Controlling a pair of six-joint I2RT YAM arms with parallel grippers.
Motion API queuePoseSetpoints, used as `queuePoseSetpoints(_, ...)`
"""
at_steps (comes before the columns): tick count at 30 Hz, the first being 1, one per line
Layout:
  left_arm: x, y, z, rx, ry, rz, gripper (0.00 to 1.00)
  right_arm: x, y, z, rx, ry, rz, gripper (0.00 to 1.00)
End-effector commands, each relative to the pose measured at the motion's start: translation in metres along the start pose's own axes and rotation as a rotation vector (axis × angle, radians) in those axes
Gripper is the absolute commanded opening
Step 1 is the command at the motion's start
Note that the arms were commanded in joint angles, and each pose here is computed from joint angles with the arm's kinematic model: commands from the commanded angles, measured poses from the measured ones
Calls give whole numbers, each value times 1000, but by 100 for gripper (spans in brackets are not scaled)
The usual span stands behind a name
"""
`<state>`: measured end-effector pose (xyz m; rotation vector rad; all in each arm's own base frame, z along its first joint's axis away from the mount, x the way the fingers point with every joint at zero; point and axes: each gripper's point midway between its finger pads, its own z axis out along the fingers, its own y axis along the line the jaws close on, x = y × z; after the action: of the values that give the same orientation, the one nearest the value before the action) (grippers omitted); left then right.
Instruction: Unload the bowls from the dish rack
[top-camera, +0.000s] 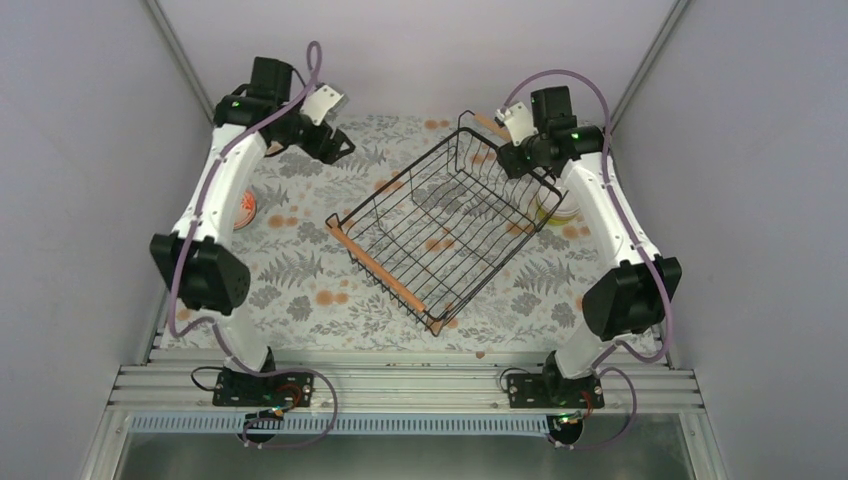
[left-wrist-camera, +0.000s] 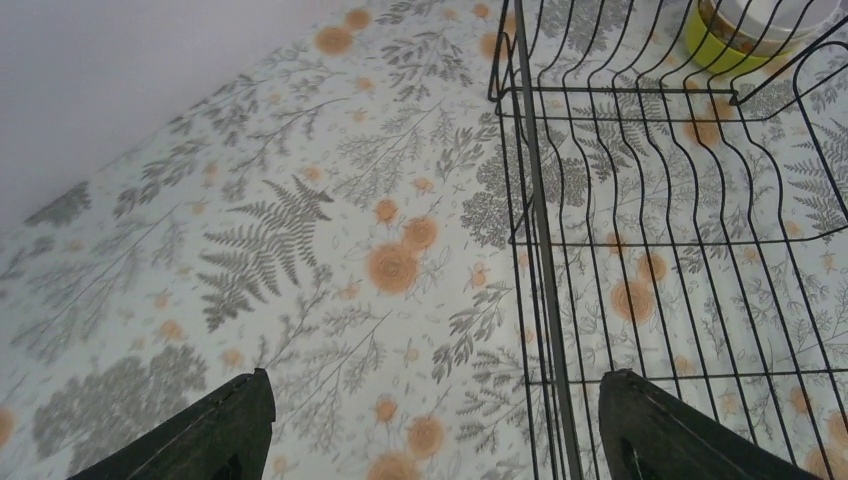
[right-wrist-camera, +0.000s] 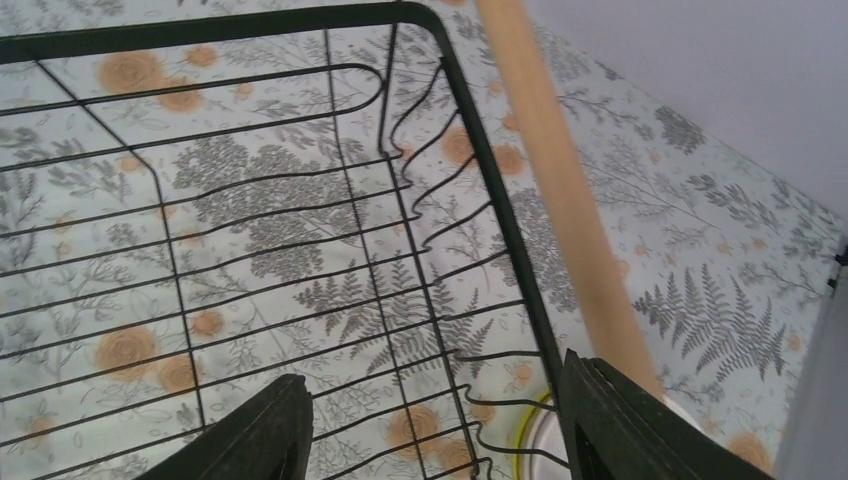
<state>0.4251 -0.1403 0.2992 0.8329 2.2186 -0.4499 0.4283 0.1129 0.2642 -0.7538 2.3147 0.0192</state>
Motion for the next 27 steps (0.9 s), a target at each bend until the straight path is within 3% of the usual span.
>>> queuePoseSetpoints(1,-9,-10,25,92,35,15,81,-11,-16,-10,73,-59,51,61)
queuePoseSetpoints(16,-31,-67,166,50,218,96,77,13,-40,-22,187,-55,99,62)
queuePoseSetpoints(21,-20,-60,205,-18,243,108,78,15,-41,-27,189,-64,106,62)
queuePoseSetpoints(27,-21,-35,219,-90,211,60,78,16,-41,-37,193,-82,108,62)
